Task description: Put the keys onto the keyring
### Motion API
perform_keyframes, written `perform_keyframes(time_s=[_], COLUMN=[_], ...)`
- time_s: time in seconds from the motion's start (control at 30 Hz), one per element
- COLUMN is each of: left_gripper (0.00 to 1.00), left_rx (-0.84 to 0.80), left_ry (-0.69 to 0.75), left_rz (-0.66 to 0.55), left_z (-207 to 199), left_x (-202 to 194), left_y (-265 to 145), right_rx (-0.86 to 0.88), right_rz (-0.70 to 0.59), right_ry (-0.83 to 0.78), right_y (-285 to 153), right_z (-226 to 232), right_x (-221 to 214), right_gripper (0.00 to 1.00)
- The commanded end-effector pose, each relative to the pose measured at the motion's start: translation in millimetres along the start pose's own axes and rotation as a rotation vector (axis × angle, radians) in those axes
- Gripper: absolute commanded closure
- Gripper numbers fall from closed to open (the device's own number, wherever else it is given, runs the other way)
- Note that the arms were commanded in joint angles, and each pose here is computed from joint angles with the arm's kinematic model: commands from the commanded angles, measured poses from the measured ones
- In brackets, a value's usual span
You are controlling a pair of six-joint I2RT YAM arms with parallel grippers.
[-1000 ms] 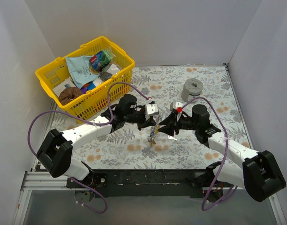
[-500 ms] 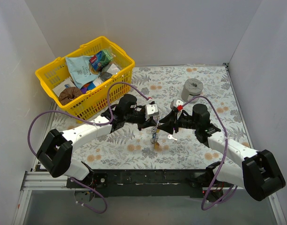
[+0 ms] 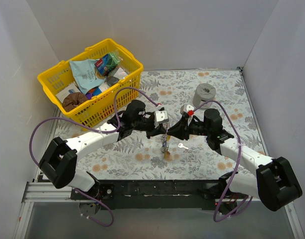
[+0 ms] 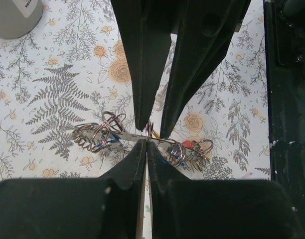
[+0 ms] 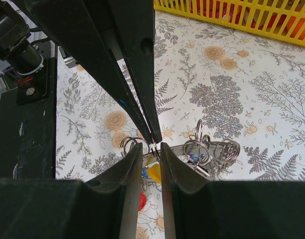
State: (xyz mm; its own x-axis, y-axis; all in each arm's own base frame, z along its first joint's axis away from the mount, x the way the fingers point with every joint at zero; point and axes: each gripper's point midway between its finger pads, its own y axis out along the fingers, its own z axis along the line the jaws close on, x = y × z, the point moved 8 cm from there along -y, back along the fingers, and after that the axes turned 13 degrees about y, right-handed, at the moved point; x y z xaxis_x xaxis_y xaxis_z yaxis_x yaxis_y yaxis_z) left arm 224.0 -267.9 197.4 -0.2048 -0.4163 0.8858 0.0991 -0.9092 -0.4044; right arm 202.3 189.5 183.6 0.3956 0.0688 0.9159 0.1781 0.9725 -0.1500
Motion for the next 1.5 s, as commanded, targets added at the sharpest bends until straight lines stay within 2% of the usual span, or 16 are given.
perform_keyframes(time_s=[0.0, 0.13, 0.2, 0.23, 0.27, 0.5, 0.57, 0.67, 0.73, 0.77, 0.83, 1.1, 1.23, 1.47], left_gripper=[1.0, 1.0, 1.0, 1.0, 1.0, 1.0, 0.97, 0.86, 0.73, 0.69, 0.64, 0.64, 0.66, 0.75], left_rx=[0.025, 0.027, 0.028, 0.028, 0.034, 0.055, 0.058, 0.065, 0.061, 0.056, 0.046, -0.041, -0.102, -0.177], left_ry=[0.045, 0.046, 0.044, 0.042, 0.046, 0.048, 0.047, 0.061, 0.073, 0.075, 0.075, 0.066, 0.051, 0.005], left_rz=[-0.066, -0.073, -0.077, -0.077, -0.082, -0.059, -0.037, -0.007, -0.007, -0.01, -0.017, -0.064, -0.095, -0.146], left_z=[6.0, 5.9, 5.7, 5.2, 5.9, 7.5, 7.7, 8.6, 9.4, 9.3, 11.2, 13.1, 11.7, 8.0], left_x=[18.2, 19.9, 20.1, 19.6, 21.2, 18.5, 16.1, 13.1, 13.7, 14.7, 16.7, 21.2, 22.0, 15.6], left_y=[-4.0, -4.7, -4.8, -4.9, -5.4, -6.4, -7.1, -8.6, -8.3, -8.4, -6.0, 6.8, 14.2, 28.5], right_rx=[0.025, 0.032, 0.037, 0.039, 0.04, -0.019, -0.043, -0.085, -0.108, -0.115, -0.13, -0.178, -0.17, -0.135], right_rz=[-0.018, -0.011, -0.005, -0.001, 0.003, 0.042, 0.081, 0.156, 0.182, 0.235, 0.269, 0.323, 0.311, 0.294], right_ry=[-0.038, -0.031, -0.023, -0.017, -0.014, -0.033, -0.028, -0.005, -0.013, 0.033, 0.019, 0.03, 0.006, -0.007], right_y=[0.3, 1.8, 2.6, 3.4, 3.7, 2.0, 0.1, -4.1, -5.5, -9.5, -12.7, -25.1, -27.0, -24.8], right_z=[2.5, 1.3, 1.0, 0.3, 0.0, -5.3, -7.0, -9.1, -11.6, -8.6, -9.5, -4.3, -1.9, -0.2], right_x=[11.1, 10.4, 10.6, 10.4, 10.5, 15.7, 15.7, 13.2, 14.3, 9.3, 7.6, -3.6, -5.0, -4.4], right_gripper=[0.72, 0.78, 0.85, 0.96, 0.99, 0.99, 0.99, 0.99, 0.99, 0.99, 0.99, 0.99, 0.99, 0.99])
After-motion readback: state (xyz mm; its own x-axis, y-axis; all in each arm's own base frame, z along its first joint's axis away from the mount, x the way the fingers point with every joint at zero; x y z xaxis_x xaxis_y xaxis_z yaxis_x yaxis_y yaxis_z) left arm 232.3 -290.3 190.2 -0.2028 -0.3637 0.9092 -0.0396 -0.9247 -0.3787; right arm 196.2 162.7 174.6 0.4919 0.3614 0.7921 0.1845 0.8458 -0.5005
